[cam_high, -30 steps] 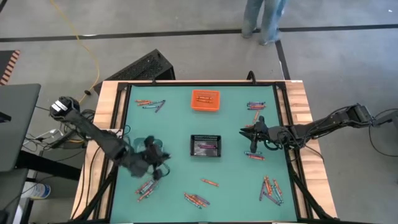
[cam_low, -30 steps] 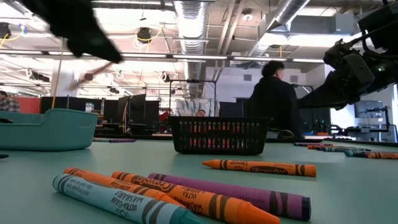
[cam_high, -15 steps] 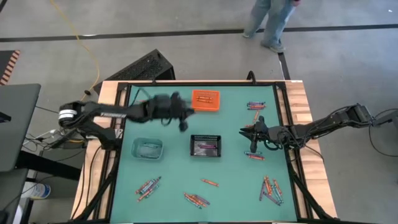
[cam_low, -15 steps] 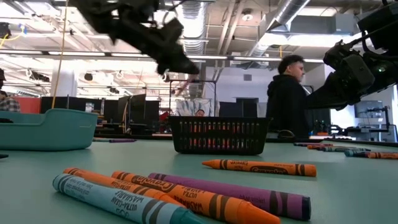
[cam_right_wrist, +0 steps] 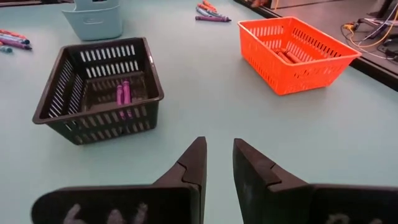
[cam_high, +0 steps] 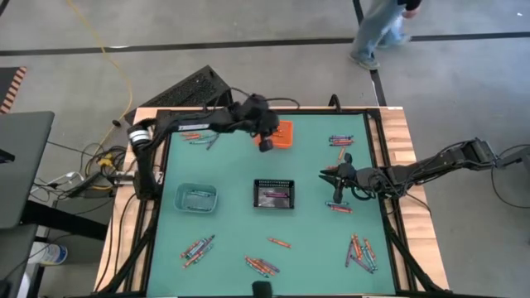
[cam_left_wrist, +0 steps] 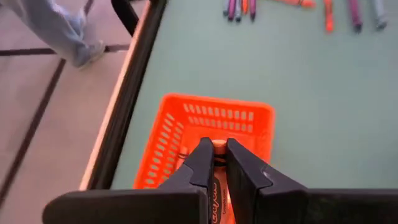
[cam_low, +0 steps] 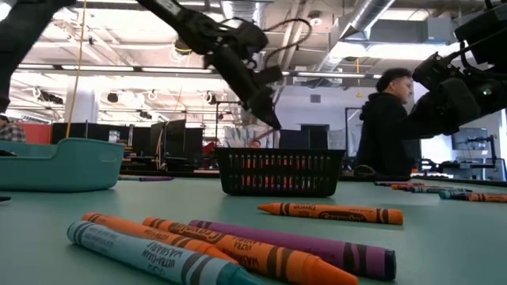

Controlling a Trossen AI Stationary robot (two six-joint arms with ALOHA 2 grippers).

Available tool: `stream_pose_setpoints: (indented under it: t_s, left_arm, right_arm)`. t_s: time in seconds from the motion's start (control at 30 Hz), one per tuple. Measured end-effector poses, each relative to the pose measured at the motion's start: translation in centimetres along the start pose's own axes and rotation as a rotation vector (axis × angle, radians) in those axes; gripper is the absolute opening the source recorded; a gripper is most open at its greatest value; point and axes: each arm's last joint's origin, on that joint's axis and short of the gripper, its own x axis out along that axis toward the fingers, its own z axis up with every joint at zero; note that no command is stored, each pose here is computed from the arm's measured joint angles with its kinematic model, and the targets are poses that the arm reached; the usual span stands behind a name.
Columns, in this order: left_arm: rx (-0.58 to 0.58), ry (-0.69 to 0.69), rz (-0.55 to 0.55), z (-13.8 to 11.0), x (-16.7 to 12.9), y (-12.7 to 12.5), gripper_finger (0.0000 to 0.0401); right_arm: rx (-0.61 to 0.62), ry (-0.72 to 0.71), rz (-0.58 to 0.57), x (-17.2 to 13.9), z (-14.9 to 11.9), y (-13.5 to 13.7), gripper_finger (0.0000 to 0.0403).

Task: Sort crayons
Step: Put the orange crayon into the orange bin

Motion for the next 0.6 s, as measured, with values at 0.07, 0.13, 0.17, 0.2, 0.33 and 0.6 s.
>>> stream_pose_setpoints:
  t_s: [0.07,0.13,0.17,0.2,0.33,0.6]
  left_arm:
    - [0.041,0.032,0.008,0.6,1.1,0.4,0.0013]
    - [0.079,0.077,-0.007,0.6,2.3,0.5,0.0013]
    - [0.099,0.092,-0.007,0.7,2.9,0.5,0.0013]
    - [0.116,0.105,0.0,0.8,3.4,0.6,0.0013]
    - [0.168,0.135,0.053,1.4,4.6,0.9,0.0013]
    - [0.202,0.188,0.017,1.2,5.1,0.3,0.0032]
  right_arm:
    - [0.0,0.001,0.0,0.0,0.0,0.0,0.0074]
    - [0.0,0.0,0.0,0.0,0.0,0.0,0.0074]
    - [0.0,0.001,0.0,0.0,0.0,0.0,0.0074]
    - [0.0,0.001,0.0,0.0,0.0,0.0,0.0074]
    - [0.0,0.001,0.0,0.0,0.0,0.0,0.0074]
    - [-0.003,0.009,-0.001,0.0,-0.1,0.0,0.0074]
